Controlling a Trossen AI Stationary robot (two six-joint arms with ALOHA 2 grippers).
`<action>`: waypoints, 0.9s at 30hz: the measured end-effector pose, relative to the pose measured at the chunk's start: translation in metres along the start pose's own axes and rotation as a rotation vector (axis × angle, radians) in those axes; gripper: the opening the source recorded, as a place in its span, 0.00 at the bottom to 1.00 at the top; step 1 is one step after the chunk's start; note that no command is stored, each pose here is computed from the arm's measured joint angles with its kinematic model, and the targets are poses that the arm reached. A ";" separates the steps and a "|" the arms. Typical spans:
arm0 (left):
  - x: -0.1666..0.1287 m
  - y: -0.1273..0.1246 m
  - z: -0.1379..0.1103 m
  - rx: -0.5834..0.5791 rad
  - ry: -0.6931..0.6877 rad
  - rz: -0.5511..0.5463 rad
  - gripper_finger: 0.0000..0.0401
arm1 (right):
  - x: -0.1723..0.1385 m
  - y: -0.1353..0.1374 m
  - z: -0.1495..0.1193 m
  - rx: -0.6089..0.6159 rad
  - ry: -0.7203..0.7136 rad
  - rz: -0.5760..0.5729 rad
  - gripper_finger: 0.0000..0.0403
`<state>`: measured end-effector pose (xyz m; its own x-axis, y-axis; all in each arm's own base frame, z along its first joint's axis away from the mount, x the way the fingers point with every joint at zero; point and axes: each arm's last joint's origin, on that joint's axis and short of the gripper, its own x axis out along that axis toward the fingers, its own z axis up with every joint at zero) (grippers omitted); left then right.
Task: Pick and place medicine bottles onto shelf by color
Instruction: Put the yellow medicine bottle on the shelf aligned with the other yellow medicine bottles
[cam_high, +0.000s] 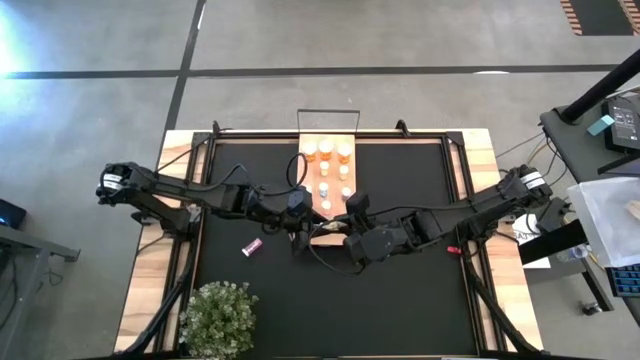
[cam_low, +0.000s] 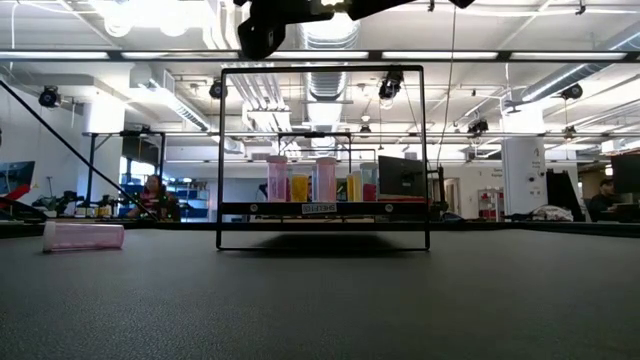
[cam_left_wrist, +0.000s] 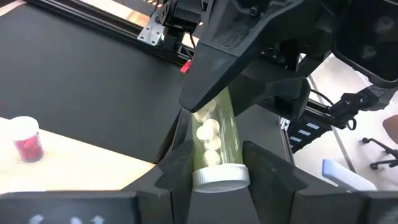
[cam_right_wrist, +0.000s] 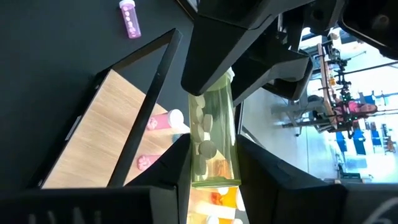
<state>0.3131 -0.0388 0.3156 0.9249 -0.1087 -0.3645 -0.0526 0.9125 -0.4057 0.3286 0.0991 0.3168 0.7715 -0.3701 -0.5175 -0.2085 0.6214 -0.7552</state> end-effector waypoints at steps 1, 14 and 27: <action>0.000 0.000 0.000 0.001 0.001 0.000 0.30 | 0.000 0.000 0.000 0.001 -0.001 0.000 0.24; 0.000 0.002 0.003 0.058 -0.022 0.004 0.50 | -0.011 -0.008 -0.004 0.050 -0.006 -0.007 0.24; -0.001 0.007 0.007 0.204 -0.100 0.177 0.54 | -0.067 -0.046 -0.030 0.267 -0.009 -0.126 0.24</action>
<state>0.3149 -0.0293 0.3193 0.9410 0.0898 -0.3264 -0.1494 0.9753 -0.1626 0.2683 0.0741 0.3740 0.7865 -0.4506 -0.4223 0.0539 0.7313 -0.6799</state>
